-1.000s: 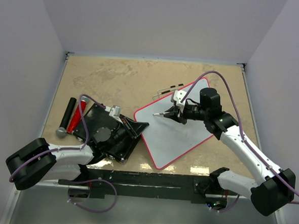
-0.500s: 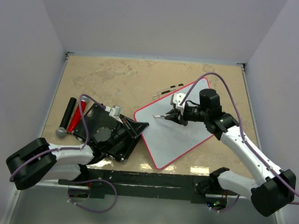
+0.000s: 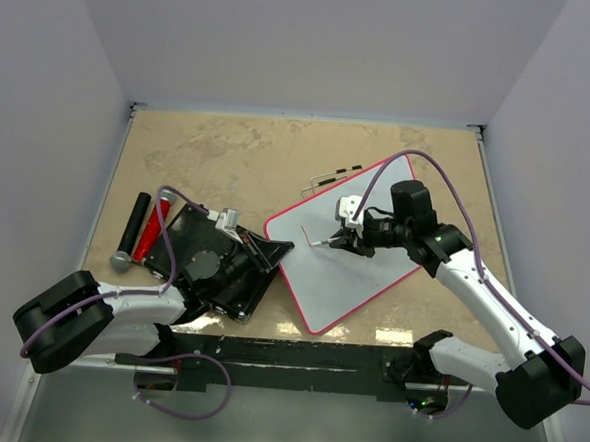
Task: Write a sentence on the whiteboard
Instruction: Pick up the sentence from the whiteboard.
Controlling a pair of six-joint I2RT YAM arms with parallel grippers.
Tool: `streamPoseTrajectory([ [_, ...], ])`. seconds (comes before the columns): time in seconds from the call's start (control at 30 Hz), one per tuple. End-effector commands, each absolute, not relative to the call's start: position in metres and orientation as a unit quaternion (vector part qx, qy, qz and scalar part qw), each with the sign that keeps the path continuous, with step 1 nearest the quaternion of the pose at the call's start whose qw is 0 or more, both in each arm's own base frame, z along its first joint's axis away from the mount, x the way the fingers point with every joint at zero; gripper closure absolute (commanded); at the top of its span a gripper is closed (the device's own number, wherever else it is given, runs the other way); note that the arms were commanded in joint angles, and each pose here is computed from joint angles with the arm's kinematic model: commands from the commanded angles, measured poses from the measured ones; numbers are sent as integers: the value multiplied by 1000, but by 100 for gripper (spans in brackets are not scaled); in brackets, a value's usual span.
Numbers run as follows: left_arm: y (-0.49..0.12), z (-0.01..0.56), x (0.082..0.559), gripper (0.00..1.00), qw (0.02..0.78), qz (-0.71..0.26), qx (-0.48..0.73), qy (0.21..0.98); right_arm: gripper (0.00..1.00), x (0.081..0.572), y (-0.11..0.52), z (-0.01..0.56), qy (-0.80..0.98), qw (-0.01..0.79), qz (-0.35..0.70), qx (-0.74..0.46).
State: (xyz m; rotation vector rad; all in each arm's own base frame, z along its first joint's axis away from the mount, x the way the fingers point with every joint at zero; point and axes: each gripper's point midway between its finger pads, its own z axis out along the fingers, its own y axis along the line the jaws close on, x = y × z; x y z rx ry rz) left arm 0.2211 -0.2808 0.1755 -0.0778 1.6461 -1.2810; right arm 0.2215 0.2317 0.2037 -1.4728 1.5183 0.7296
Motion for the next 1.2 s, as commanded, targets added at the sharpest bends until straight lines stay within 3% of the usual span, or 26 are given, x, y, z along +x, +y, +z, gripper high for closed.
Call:
streamPoseTrajectory([
  [0.0, -285, 212, 226, 100, 548, -545, -11, 635, 100, 225, 234, 217, 602, 450, 288, -594],
  [0.7, -286, 211, 225, 100, 546, -547, -7, 635, 100, 273, 231, 249, 640, 528, 232, -507],
  [1.17, -287, 209, 225, 100, 545, -546, -7, 636, 100, 233, 240, 232, 585, 472, 288, -593],
])
